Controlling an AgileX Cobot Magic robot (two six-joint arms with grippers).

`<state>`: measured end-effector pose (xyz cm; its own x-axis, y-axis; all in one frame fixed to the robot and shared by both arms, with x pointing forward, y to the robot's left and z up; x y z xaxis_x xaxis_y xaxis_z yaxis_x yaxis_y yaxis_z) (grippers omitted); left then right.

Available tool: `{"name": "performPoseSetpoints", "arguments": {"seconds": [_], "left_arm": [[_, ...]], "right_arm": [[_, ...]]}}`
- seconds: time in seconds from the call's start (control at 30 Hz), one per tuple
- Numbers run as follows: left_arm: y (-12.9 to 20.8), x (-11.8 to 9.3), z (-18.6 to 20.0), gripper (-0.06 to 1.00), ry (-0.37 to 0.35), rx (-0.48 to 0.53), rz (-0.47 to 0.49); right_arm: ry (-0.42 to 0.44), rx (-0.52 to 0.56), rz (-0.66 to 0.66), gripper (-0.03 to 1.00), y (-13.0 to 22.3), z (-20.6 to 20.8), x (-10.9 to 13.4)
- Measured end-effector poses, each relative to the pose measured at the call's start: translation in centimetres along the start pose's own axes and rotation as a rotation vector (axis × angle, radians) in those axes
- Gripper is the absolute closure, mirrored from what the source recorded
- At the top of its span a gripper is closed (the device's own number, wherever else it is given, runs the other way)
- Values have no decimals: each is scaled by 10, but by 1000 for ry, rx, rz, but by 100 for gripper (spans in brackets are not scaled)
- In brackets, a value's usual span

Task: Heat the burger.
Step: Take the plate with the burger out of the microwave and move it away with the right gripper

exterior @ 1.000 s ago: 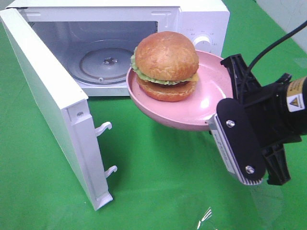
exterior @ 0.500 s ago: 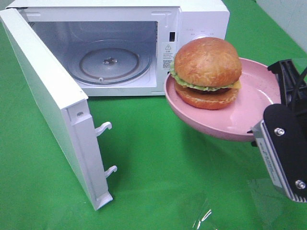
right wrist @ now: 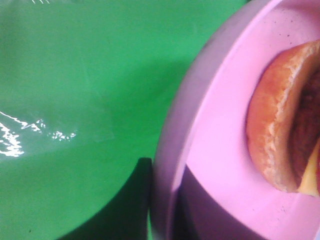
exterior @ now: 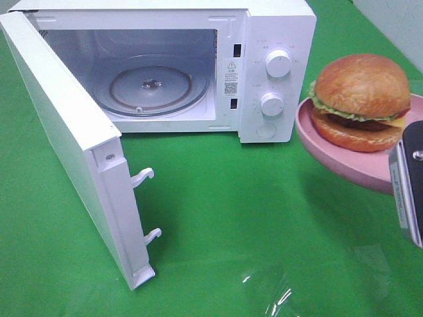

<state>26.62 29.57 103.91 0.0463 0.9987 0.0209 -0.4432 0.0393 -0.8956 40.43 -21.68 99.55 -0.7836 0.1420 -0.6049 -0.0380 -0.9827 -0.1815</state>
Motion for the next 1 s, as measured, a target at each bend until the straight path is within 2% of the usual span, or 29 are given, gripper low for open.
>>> {"name": "performPoseSetpoints", "arguments": {"seconds": [0.03, 0.07, 0.1, 0.13, 0.4, 0.5, 0.57, 0.67, 0.73, 0.83, 0.87, 0.97, 1.0], "left_arm": [[0, 0, 0, -4, 0, 0, 0], [0, 0, 0, -4, 0, 0, 0], [0, 0, 0, -4, 0, 0, 0], [0, 0, 0, -4, 0, 0, 0], [0, 0, 0, -4, 0, 0, 0], [0, 0, 0, -4, 0, 0, 0], [0, 0, 0, -4, 0, 0, 0], [0, 0, 0, -4, 0, 0, 0], [0, 0, 0, -4, 0, 0, 0], [0, 0, 0, -4, 0, 0, 0], [0, 0, 0, -4, 0, 0, 0], [0, 0, 0, -4, 0, 0, 0], [0, 0, 0, -4, 0, 0, 0]], "right_arm": [[0, 0, 0, 88, 0, 0, 0], [15, 34, -59, 88, 5, 0, -2], [15, 34, -59, 88, 5, 0, -2], [33, 70, -130, 88, 10, 0, -4], [61, 217, -347, 88, 28, 1, -3], [61, 238, -393, 88, 30, 1, -2], [68, 253, -471, 88, 32, 1, -1], [71, 259, -493, 88, 33, 2, -1], [74, 301, -583, 88, 37, 1, 1], [73, 318, -608, 88, 38, 0, 2], [70, 371, -676, 88, 40, -4, 5], [71, 391, -702, 88, 41, -6, 6], [76, 424, -748, 88, 41, -11, 7]]}}
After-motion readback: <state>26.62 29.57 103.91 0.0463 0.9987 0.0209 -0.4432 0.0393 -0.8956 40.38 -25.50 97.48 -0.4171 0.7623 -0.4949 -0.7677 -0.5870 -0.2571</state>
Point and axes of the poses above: a point on each arm's last joint axis where the gripper is mounted, z pointing back along that axis away from the gripper, x along the wrist's bending axis when the last joint is at zero, y = z × x, the point moved 4 cm from there along -z, pointing out along that axis toward the gripper, and after that the axes turned 6 degrees about -z, right-handed, at the moved point
